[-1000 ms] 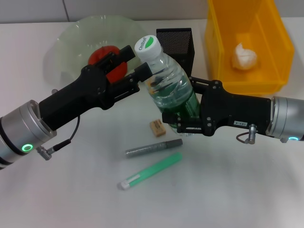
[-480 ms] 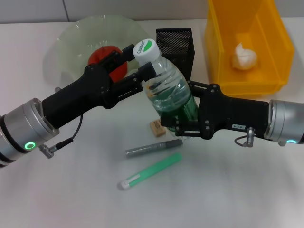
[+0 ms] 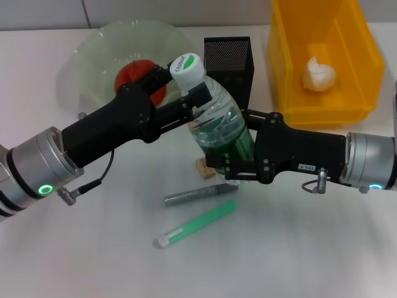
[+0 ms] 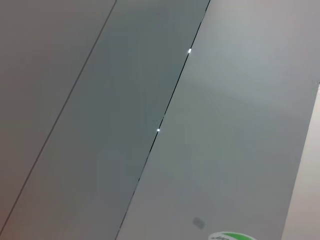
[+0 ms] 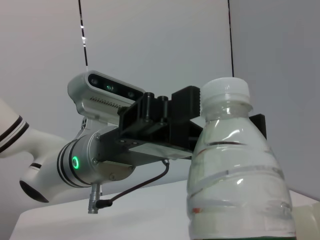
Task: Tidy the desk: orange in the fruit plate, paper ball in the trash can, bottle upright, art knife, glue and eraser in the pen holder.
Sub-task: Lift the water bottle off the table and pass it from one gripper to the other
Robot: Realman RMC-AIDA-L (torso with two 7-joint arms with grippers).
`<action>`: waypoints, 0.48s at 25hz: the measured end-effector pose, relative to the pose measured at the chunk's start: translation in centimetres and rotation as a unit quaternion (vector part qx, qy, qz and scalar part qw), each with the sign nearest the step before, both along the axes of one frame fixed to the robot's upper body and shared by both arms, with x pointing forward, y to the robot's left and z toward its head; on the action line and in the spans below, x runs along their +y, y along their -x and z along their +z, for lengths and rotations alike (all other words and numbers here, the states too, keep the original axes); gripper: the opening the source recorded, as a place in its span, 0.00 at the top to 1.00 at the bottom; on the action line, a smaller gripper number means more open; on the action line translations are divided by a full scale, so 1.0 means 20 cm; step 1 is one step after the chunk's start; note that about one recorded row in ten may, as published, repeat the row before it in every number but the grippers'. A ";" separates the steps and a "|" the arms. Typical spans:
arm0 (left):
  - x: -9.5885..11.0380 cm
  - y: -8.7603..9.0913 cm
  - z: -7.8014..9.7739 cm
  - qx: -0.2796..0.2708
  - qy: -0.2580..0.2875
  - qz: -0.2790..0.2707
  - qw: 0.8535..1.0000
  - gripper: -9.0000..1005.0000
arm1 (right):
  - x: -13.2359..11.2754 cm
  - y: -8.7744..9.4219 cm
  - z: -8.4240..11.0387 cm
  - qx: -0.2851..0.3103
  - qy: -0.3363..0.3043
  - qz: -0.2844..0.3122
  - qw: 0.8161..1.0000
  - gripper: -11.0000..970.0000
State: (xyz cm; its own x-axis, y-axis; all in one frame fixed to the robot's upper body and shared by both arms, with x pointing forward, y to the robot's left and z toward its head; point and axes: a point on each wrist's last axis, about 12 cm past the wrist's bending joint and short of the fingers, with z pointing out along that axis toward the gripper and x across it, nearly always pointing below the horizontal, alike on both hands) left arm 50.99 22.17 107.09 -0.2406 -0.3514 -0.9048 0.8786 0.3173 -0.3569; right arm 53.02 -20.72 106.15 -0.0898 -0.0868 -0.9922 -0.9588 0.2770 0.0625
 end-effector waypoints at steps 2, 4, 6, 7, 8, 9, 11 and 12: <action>0.00 0.00 0.00 0.000 0.000 0.000 1.000 0.20 | 0.00 0.00 0.00 0.000 0.000 0.000 1.000 0.21; 0.00 0.00 0.00 -0.003 0.000 0.000 1.000 0.20 | 0.00 0.00 0.00 0.001 -0.001 -0.002 1.000 0.21; 0.00 0.00 0.00 -0.003 0.000 0.000 1.000 0.20 | 0.01 0.00 0.00 0.004 -0.002 -0.001 1.000 0.21; 0.00 0.00 0.00 -0.003 0.000 0.000 1.000 0.20 | 0.01 0.00 0.00 0.005 -0.003 -0.001 1.000 0.21; 0.00 0.00 0.00 -0.003 0.000 0.000 1.000 0.20 | 0.02 -0.01 0.00 0.007 -0.004 0.000 1.000 0.21; 0.00 0.01 0.00 -0.006 -0.002 0.001 1.000 0.20 | 0.02 -0.01 0.00 0.008 -0.004 0.001 1.000 0.21; -0.01 0.01 -0.01 -0.009 -0.003 0.002 1.000 0.20 | 0.03 -0.01 0.00 0.009 -0.004 0.002 1.000 0.21; -0.01 0.01 -0.01 -0.009 -0.003 0.002 1.000 0.20 | 0.03 -0.01 0.00 0.009 -0.004 0.002 1.000 0.21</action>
